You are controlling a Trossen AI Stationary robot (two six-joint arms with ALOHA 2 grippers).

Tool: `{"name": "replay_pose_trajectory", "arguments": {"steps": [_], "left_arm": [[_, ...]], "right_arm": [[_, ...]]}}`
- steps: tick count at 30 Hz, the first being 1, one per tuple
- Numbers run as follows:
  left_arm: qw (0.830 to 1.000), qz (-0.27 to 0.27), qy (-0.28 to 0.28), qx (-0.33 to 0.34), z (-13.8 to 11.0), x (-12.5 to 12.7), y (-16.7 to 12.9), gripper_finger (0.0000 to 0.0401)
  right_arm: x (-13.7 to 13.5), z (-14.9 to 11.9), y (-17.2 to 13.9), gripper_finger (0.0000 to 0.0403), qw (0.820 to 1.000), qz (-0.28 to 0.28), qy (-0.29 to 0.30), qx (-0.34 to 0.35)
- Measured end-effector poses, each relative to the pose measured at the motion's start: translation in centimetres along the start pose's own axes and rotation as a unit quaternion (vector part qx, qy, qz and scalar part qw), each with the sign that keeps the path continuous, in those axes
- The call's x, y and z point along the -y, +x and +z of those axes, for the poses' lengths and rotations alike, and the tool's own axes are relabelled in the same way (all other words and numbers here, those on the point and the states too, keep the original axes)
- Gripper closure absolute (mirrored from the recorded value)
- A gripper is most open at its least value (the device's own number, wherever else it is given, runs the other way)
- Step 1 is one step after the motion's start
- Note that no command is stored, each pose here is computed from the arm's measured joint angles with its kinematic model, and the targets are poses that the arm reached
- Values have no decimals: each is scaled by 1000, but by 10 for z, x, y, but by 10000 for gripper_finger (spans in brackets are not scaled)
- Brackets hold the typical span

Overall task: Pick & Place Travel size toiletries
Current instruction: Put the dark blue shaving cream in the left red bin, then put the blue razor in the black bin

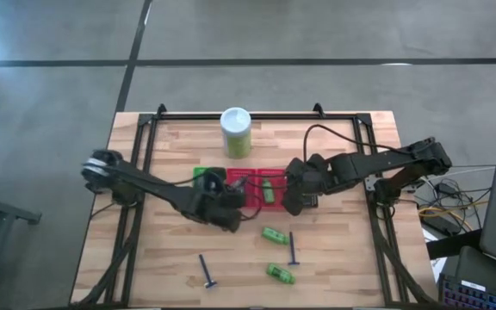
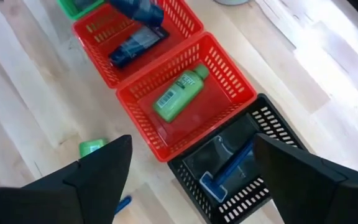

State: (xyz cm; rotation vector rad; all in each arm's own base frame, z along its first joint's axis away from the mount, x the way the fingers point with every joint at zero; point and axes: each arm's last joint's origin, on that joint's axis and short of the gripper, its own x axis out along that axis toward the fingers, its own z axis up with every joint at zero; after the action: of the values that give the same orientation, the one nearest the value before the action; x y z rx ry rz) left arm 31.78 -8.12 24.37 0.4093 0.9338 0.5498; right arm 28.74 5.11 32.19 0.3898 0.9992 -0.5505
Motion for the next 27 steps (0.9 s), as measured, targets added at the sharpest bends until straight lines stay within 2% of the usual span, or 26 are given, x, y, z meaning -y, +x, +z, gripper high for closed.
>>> {"name": "replay_pose_trajectory", "arguments": {"steps": [7, 14, 17, 22, 27], "left_arm": [[999, 36, 36, -11, 7, 18, 16, 399], [999, 18, 38, -35, 3, 25, 28, 382], [999, 1, 29, -35, 4, 23, 26, 354], [996, -72, -5, -48, 5, 21, 20, 281], [994, -91, -23, -60, 7, 5, -1, 211]], "right_arm": [[2, -2, 1, 84, 1000, -10, 9, -9], [2, -4, 2, 90, 1000, -10, 13, -14], [2, -4, 2, 83, 1000, -7, 9, -17], [2, -5, 2, 65, 1000, -7, 1, -21], [2, -7, 2, 50, 999, 9, -9, -50]]}}
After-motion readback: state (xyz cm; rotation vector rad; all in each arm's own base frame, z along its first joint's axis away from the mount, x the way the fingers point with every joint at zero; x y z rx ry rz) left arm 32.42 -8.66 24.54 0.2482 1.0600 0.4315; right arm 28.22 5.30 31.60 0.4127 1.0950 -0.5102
